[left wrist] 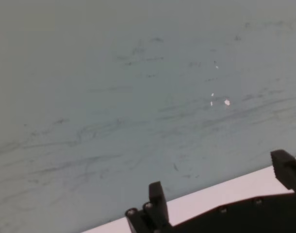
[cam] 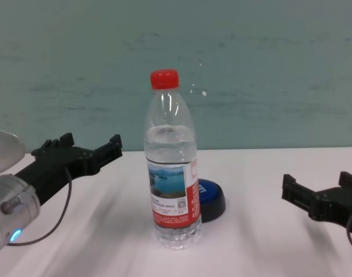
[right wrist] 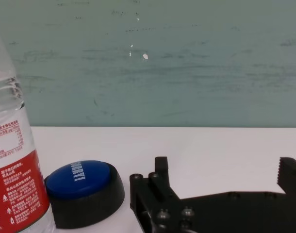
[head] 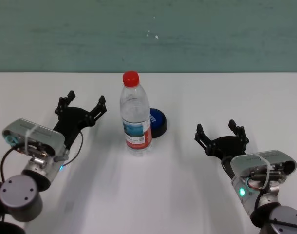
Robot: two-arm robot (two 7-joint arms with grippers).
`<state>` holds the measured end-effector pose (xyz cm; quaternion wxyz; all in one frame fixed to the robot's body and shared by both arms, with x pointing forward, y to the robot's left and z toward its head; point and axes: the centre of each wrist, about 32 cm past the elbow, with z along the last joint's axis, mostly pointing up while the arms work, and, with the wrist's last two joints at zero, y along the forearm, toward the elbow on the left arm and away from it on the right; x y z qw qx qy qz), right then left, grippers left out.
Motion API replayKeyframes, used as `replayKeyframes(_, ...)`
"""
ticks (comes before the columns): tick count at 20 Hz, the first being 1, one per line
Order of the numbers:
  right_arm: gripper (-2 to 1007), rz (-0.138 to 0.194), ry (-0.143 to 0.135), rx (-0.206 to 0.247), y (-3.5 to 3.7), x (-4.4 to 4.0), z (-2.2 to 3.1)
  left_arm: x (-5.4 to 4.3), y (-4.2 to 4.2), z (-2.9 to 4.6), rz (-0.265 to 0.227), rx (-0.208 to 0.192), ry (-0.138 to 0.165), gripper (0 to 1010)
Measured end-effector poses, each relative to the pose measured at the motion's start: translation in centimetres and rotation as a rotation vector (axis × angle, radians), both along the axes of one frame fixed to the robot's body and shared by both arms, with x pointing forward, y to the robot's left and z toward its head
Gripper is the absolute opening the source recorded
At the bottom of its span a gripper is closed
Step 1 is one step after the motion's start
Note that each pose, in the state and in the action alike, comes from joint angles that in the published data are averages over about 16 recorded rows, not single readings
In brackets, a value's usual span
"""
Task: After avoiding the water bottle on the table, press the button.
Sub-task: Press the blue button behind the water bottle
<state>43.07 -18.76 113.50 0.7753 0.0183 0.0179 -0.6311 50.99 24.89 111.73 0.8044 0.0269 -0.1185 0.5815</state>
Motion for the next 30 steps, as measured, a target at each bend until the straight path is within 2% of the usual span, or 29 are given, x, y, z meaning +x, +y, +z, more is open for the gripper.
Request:
replayKeyframes(12, 1004, 0.000, 0.000, 0.000, 0.00, 0.00, 0.00, 1.64, -0.43, 0.27, -0.028, 0.009, -0.020, 1010)
replayKeyframes(30, 1004, 0.000, 0.000, 0.000, 0.00, 0.00, 0.00, 2.53, -1.63, 0.18, -0.042, 0.019, -0.017, 1010)
